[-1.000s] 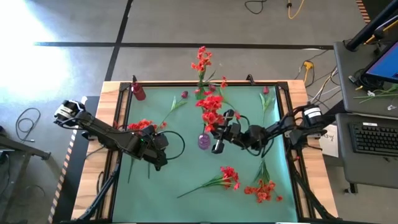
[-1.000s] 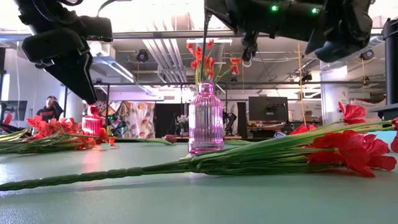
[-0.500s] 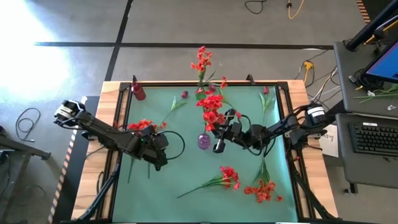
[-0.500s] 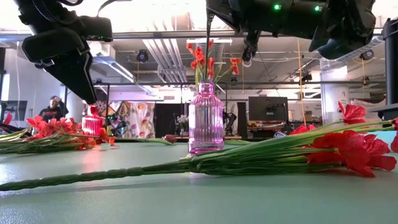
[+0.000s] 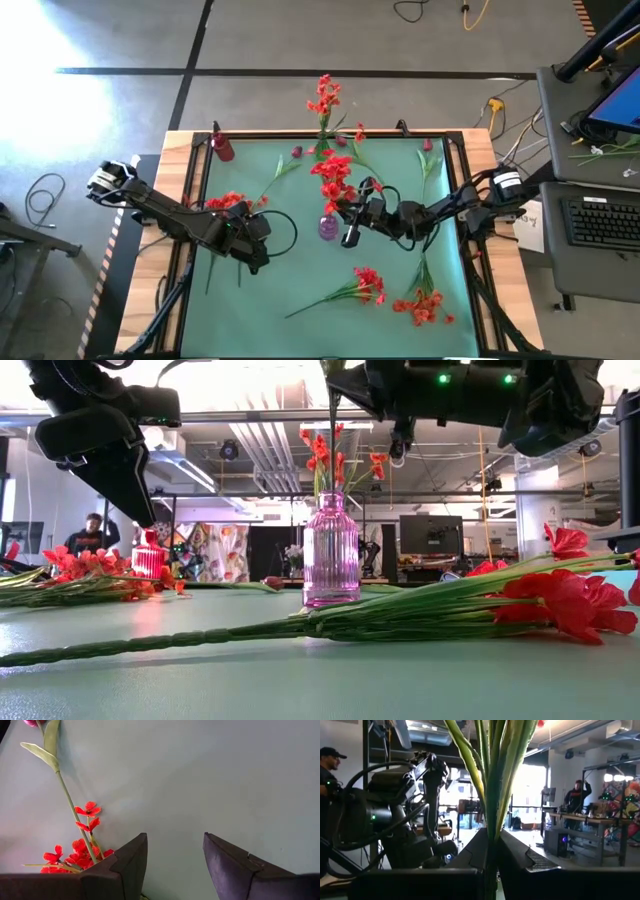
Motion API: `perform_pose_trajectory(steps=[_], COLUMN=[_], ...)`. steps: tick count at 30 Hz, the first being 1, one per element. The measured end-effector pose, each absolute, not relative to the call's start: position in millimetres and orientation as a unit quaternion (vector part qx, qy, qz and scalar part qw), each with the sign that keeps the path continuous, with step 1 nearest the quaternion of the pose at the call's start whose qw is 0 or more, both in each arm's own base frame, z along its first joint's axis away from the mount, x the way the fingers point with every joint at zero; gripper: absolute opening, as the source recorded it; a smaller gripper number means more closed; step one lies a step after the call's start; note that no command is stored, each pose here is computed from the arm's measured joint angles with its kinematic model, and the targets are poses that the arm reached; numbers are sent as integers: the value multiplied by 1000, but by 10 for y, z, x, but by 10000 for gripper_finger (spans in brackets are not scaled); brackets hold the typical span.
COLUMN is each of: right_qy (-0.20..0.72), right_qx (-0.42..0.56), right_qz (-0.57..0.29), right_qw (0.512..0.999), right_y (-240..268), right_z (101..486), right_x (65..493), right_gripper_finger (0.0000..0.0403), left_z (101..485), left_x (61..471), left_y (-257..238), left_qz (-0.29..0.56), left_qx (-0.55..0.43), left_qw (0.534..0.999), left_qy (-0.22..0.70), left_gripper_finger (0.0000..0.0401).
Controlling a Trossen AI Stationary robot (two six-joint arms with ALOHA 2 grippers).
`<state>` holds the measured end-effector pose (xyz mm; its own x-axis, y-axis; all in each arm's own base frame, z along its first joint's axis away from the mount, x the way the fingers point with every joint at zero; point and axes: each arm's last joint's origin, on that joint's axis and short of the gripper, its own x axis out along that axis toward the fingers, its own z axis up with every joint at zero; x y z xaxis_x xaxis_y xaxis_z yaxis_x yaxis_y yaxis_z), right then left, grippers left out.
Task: Sort flowers into vase by color
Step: Put the orange flowers into the purple vase
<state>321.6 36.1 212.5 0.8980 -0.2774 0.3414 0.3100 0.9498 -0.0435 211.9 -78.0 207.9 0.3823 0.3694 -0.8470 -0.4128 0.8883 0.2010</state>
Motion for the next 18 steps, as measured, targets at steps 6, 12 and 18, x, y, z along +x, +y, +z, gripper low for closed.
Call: perform_pose_trajectory(steps=[6,12,18], right_qy=[-161,-129,-101], right_qx=[-50,-42,-47], right_qz=[-150,-145,-154], right_qw=[974,980,982], right_y=[362,365,379], right_z=[2111,2047,2019], right_x=[3222,3244,3244], right_gripper_finger=[30,72,126], left_z=[2079,2078,2075], left_x=[2118,2115,2106], left_y=[-781,-779,-785], left_qz=[235,236,226], left_qx=[-21,-20,-28], left_qw=[831,830,825], left_qy=[504,505,517], left_gripper_finger=[178,178,178])
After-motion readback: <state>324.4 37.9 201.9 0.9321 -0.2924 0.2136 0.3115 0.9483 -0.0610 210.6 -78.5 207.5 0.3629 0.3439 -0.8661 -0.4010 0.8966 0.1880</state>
